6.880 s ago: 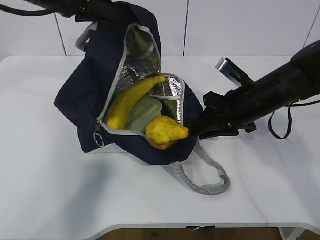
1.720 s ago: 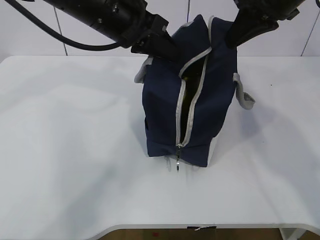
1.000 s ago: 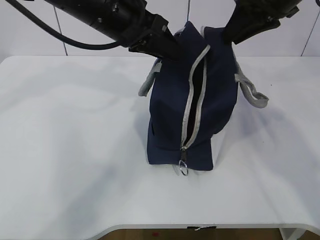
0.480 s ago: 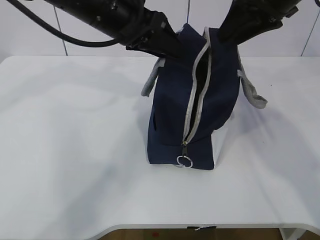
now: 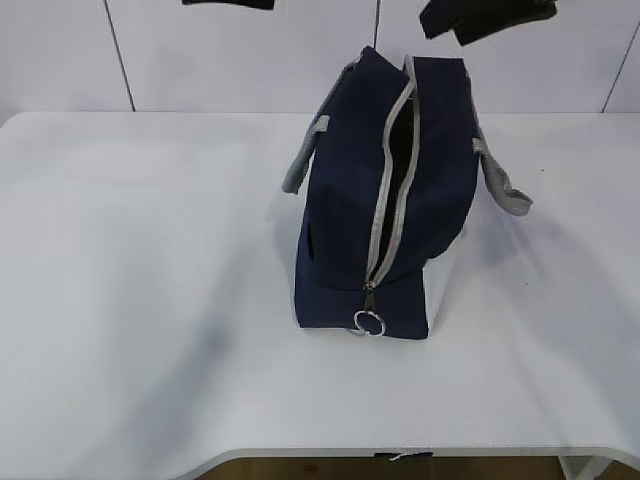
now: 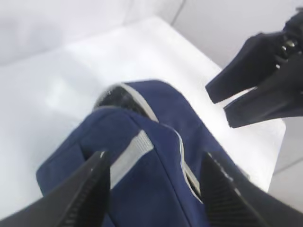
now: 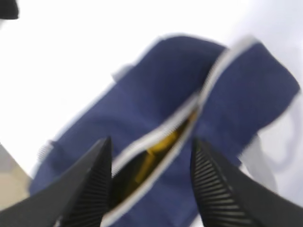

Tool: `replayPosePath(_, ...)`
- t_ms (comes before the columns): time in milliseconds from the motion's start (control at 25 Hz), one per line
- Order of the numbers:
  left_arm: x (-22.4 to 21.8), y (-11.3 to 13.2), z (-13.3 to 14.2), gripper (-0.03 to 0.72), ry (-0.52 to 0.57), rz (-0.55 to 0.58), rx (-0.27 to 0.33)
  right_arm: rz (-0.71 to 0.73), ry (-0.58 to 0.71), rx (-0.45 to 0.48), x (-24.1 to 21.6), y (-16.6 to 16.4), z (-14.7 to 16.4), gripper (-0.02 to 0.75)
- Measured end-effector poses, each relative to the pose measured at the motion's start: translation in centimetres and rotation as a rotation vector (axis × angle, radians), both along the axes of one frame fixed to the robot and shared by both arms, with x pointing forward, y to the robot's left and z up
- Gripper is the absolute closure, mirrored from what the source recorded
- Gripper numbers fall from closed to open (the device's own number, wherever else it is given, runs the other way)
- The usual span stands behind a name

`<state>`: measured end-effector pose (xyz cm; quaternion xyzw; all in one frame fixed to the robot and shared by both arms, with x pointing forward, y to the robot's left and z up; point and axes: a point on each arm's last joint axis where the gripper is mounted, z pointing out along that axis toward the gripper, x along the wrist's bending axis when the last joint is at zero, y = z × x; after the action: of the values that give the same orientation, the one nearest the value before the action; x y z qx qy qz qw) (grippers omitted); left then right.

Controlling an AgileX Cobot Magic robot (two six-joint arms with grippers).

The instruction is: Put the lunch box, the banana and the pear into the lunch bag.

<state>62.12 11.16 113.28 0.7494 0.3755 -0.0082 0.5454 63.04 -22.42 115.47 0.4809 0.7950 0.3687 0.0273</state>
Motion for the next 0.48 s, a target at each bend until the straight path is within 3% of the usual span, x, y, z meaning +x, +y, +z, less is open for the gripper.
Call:
replayPosePath(200,0.1,2.5,2.2,0.232,-0.044,0.057,-0.042,-0.034,-0.024,0.145,0.0,-1.4,1.7,0.307)
replayPosePath(480,-1.8,5.7,6.3,0.232,-0.184,0.092,-0.043,-0.069,-0.082,0.171,-1.3,-3.0,3.9,0.307)
